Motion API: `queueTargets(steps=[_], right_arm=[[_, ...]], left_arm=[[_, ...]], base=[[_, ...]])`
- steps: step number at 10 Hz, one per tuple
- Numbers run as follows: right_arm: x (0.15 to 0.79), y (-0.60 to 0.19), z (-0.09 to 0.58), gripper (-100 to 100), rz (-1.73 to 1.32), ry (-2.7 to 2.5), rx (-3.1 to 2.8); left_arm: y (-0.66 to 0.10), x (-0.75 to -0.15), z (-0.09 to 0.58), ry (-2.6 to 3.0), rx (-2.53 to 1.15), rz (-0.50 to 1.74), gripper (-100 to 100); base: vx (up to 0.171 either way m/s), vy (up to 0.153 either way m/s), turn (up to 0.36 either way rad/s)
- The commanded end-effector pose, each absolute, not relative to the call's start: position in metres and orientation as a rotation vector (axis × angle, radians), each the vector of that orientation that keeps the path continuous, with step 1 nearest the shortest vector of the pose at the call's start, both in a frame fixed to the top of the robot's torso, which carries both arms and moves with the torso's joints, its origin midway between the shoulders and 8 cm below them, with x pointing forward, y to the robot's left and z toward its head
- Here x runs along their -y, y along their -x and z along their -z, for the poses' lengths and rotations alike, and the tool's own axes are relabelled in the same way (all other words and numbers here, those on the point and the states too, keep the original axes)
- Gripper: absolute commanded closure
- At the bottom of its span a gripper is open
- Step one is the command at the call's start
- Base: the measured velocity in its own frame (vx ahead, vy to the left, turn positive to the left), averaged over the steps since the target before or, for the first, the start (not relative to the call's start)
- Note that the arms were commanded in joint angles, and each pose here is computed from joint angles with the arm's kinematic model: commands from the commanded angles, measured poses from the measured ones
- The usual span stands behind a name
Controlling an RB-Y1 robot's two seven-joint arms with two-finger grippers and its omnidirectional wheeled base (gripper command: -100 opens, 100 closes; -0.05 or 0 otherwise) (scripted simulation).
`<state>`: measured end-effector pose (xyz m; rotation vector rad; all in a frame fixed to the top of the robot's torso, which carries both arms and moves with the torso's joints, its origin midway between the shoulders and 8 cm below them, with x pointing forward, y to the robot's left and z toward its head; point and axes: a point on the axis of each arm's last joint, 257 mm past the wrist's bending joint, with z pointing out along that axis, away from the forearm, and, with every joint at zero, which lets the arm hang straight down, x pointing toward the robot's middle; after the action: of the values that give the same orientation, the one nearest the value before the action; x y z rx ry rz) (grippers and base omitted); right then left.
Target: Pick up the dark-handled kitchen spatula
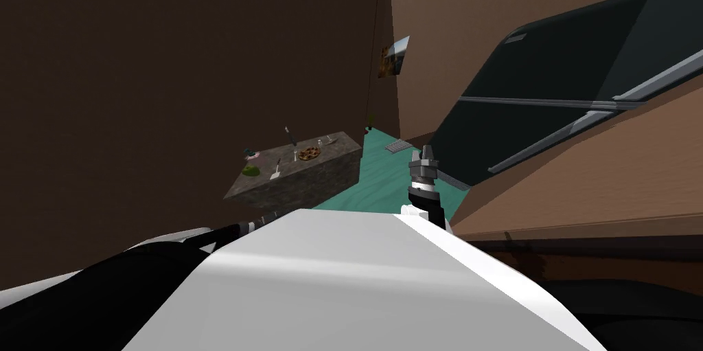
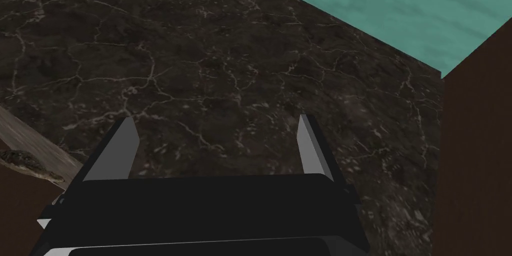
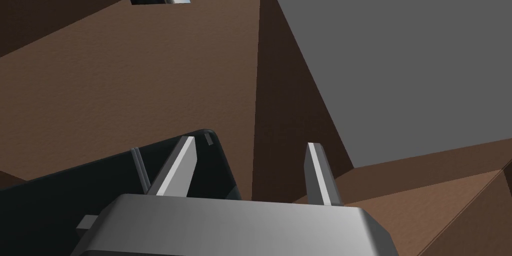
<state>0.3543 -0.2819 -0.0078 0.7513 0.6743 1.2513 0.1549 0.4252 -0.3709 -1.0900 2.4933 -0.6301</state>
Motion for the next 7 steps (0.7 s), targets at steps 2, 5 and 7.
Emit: queueTargets(steps=[2, 5, 7], right_arm=[[0.282, -0.354, 0.008, 0, -1.251, -0.751, -0.674], [0.282, -0.354, 0.008, 0, -1.251, -0.751, -0.674], [0.282, -0.354, 0.008, 0, -1.251, -0.751, -0.674]], left_arm=[[-0.146, -0.474, 0.370, 1.094, -2.549, 0.454, -100], [-0.143, -0.504, 0.366, 1.091, -2.577, 0.341, -100], [-0.141, -0.530, 0.362, 1.096, -2.590, 0.243, -100]], base=[[0.057, 0.057, -0.153], [0.042, 0.047, -0.100], [0.068, 0.074, -0.162]])
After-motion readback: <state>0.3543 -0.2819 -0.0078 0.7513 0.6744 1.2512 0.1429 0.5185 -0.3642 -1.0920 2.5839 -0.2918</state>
